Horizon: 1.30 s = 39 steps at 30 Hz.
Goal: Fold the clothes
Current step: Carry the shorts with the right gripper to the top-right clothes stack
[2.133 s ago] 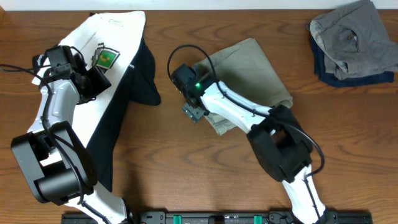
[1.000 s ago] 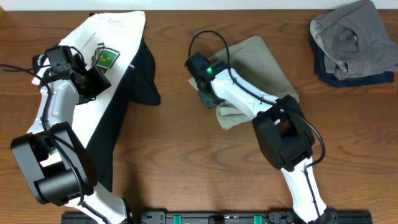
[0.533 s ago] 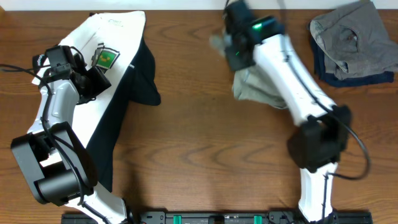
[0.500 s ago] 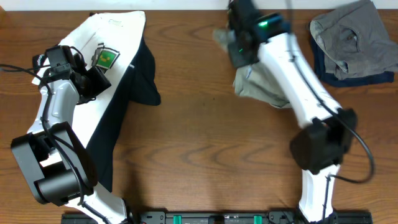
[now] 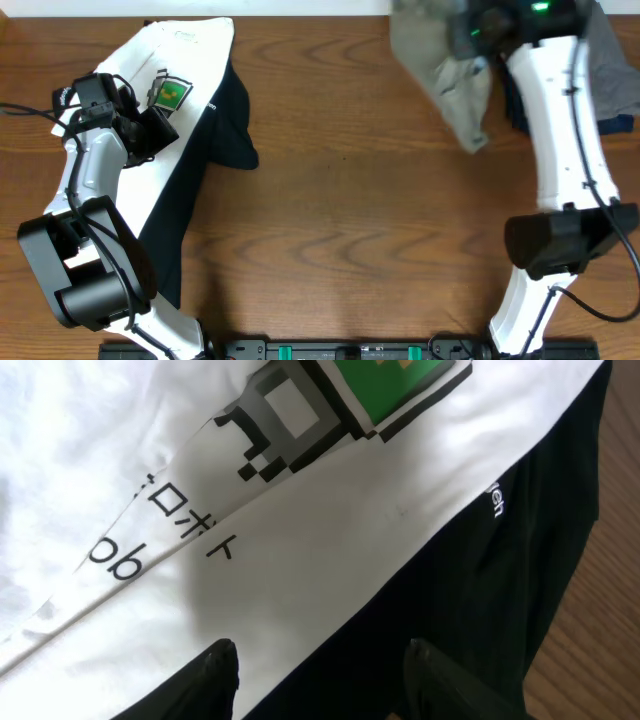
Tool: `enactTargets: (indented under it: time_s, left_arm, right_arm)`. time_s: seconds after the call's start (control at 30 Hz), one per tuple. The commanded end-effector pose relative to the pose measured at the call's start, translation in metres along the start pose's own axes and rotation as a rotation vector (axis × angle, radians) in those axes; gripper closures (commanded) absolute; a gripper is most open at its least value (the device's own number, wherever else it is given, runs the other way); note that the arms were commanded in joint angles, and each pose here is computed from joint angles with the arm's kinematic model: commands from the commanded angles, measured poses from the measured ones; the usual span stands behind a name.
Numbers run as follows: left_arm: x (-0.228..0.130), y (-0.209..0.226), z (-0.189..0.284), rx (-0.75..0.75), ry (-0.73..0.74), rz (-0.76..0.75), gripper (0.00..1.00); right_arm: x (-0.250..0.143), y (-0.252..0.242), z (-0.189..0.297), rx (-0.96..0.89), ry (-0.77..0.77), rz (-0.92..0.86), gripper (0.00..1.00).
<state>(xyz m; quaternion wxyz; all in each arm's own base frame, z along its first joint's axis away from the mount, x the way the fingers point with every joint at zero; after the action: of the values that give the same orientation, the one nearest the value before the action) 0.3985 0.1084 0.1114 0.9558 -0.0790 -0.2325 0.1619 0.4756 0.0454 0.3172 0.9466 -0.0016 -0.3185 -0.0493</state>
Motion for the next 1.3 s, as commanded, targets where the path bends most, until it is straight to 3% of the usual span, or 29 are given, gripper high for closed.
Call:
enactTargets:
  time_s: [0.0,0.63,0.93,1.27]
  left_arm:
    - [0.009,-0.002,0.011,0.004,-0.036,-0.006,0.45]
    - [0.013,-0.002,0.012,0.003,-0.06,-0.011,0.45]
    - [0.014,-0.003,0.012,0.003,-0.065,-0.012,0.45]
    - [0.014,-0.003,0.012,0.003,-0.066,-0.013,0.45]
  right_arm:
    - [0.035,-0.036,0.05,-0.034,-0.172,-0.006,0.99]
    - [0.099,-0.177,0.091,-0.398,-0.485,0.023,0.99]
    - [0.111,-0.235,0.071,-0.518,-0.535,-0.014,0.99]
    - [0.113,-0.282,0.013,-0.639,-0.544,-0.108,0.99]
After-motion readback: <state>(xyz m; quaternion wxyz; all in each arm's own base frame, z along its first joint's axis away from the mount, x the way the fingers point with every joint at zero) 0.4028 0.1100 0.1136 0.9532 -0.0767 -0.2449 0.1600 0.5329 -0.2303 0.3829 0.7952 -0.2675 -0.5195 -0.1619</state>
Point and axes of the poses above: each gripper's point midway between its finger pads, its own z axis back along the fingers, its own y axis along the line the jaws close on, x = y × z, the point moved 5 cm from there along z, back along the fingers, and after that the axes turned 14 degrees about -z, right-handed, at the moved point
